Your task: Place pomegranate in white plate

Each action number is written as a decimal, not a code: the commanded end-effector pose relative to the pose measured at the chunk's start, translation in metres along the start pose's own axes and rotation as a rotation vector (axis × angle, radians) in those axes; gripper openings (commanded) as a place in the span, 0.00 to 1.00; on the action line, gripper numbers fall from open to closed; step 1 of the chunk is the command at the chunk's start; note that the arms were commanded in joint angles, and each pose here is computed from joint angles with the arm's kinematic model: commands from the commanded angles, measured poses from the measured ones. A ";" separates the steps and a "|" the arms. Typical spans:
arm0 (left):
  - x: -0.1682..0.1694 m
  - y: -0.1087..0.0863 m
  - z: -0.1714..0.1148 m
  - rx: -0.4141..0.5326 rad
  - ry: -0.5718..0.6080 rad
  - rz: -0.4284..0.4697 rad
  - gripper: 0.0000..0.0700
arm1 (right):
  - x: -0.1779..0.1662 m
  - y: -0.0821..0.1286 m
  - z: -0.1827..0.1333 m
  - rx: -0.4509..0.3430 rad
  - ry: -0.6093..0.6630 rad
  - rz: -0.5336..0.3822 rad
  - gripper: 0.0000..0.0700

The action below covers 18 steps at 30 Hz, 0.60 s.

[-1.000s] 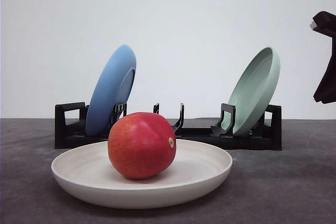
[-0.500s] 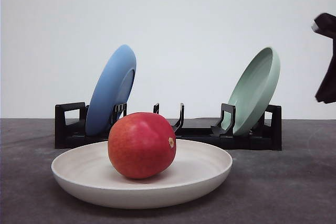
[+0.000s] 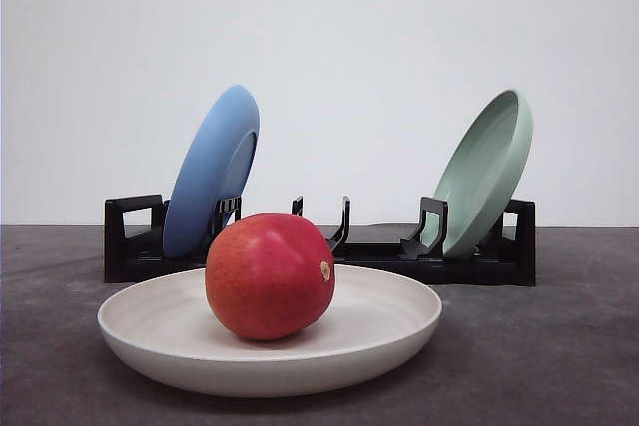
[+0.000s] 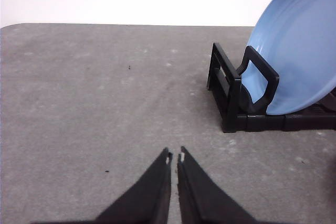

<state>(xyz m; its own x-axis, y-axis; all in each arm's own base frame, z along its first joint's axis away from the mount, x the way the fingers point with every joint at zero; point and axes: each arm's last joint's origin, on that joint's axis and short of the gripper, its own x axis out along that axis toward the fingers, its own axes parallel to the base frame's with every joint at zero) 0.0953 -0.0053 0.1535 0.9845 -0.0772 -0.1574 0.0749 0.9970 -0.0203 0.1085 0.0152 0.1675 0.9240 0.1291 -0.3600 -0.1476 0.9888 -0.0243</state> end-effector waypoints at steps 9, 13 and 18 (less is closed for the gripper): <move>0.001 0.000 -0.002 -0.001 -0.006 0.000 0.00 | -0.005 -0.008 -0.019 0.016 -0.167 -0.085 0.07; 0.001 0.000 -0.002 -0.001 -0.006 0.000 0.00 | -0.007 -0.008 -0.022 0.025 -0.195 -0.098 0.07; 0.001 0.000 -0.002 -0.001 -0.006 0.000 0.00 | -0.007 -0.009 -0.022 0.025 -0.197 -0.100 0.07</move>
<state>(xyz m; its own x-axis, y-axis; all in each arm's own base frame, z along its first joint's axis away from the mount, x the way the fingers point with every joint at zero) 0.0953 -0.0053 0.1535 0.9845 -0.0772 -0.1574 0.0749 0.9970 -0.0203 0.0955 0.0042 0.1524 0.9861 0.0427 -0.1609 -0.0479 0.9984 -0.0290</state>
